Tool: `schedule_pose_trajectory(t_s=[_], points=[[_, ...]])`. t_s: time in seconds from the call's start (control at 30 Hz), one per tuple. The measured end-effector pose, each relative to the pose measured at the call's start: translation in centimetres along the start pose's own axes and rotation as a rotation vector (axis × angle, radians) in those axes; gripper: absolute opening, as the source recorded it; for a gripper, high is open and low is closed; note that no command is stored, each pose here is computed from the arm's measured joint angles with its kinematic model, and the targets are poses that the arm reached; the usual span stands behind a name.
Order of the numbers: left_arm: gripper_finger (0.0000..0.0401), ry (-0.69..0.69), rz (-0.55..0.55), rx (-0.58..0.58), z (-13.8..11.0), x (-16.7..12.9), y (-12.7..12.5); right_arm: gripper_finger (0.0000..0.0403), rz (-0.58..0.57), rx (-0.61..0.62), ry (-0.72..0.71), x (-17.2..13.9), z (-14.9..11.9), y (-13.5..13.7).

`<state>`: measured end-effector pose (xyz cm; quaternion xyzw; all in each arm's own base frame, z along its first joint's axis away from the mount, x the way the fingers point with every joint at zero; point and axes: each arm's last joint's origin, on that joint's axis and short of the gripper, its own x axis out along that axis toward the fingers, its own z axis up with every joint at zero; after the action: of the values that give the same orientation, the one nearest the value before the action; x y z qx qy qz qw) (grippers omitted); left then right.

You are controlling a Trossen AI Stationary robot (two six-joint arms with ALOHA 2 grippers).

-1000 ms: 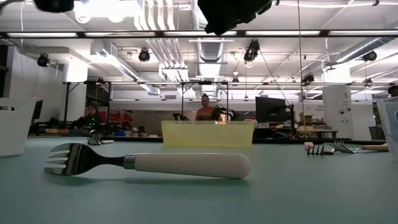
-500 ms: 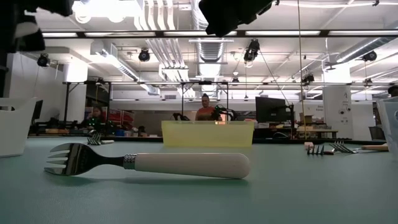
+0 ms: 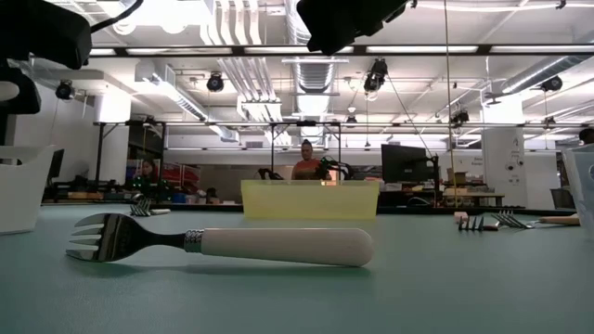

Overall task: Sort silverware by color (type)
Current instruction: Put the white fork into the white bin

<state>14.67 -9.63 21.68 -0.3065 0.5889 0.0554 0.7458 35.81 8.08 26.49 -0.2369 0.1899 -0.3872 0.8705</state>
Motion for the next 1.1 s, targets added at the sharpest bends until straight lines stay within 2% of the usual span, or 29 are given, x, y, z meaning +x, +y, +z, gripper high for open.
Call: schedule_pose_trajectory(t_s=[1.1], points=[[0.0029, -0.006, 0.041, -0.009, -0.06, 0.17, 0.33, 0.0110, 0.003, -0.004, -0.001, 0.00, 0.00, 0.01]])
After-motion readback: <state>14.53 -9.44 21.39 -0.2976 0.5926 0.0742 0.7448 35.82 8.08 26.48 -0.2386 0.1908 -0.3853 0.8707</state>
